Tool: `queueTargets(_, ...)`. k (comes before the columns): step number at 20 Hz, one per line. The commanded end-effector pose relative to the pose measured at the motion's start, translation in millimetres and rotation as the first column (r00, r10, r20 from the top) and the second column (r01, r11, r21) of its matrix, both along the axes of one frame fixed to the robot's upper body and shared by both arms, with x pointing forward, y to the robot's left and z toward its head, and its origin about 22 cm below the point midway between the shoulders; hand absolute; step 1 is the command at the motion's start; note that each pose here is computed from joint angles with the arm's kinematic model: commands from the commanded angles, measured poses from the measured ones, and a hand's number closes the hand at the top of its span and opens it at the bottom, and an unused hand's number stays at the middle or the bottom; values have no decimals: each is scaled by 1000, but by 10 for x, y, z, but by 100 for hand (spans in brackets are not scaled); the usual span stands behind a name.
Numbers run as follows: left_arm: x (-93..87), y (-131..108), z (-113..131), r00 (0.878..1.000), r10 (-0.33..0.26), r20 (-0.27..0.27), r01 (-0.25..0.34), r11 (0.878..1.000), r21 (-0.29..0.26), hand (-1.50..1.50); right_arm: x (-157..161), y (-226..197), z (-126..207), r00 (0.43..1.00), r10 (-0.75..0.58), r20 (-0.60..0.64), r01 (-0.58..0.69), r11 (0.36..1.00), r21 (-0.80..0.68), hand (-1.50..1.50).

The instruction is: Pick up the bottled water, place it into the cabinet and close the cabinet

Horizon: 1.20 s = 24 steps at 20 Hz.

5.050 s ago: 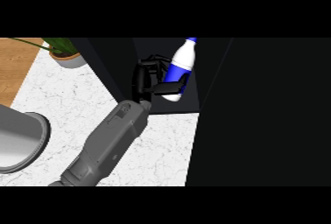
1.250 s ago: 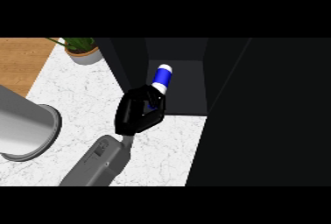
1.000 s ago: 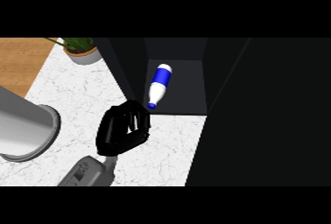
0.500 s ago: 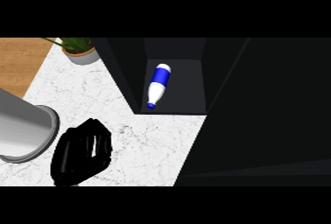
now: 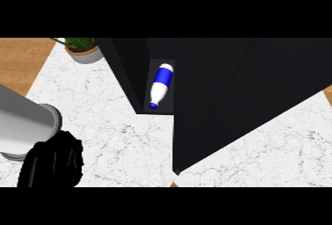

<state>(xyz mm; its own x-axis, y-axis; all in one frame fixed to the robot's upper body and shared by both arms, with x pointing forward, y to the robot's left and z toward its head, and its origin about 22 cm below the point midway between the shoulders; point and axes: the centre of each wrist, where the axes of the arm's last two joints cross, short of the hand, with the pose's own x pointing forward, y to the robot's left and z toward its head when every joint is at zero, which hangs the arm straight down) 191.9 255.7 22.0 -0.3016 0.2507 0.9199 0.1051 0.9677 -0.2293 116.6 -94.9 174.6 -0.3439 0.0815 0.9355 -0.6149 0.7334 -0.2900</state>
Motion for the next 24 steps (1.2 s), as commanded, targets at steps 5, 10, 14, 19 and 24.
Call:
queueTargets(5, -210, 282, -30, 1000, -1, -8, 1, 1000, 9, 150, 338, 534, 181, 997, -64, 41, 61, 996, 71, 150)
queueTargets(10, -299, 447, 13, 1000, -13, -17, 13, 1000, 1, 150, 685, 577, 235, 988, -148, -53, 154, 979, 133, 150)
queueTargets(14, -307, 558, -47, 1000, -14, -6, 14, 1000, -1, 150, 1230, 630, 361, 977, -172, -129, 192, 969, 157, 150)
queueTargets(19, -469, 674, 230, 999, -32, -12, 32, 999, 12, 150, 1747, 633, 275, 961, -120, -248, 158, 978, 139, 150)
queueTargets(24, -349, 753, 114, 1000, 9, 1, -9, 1000, 9, 150, 2335, 317, 24, 956, -126, -266, 165, 978, 130, 150)
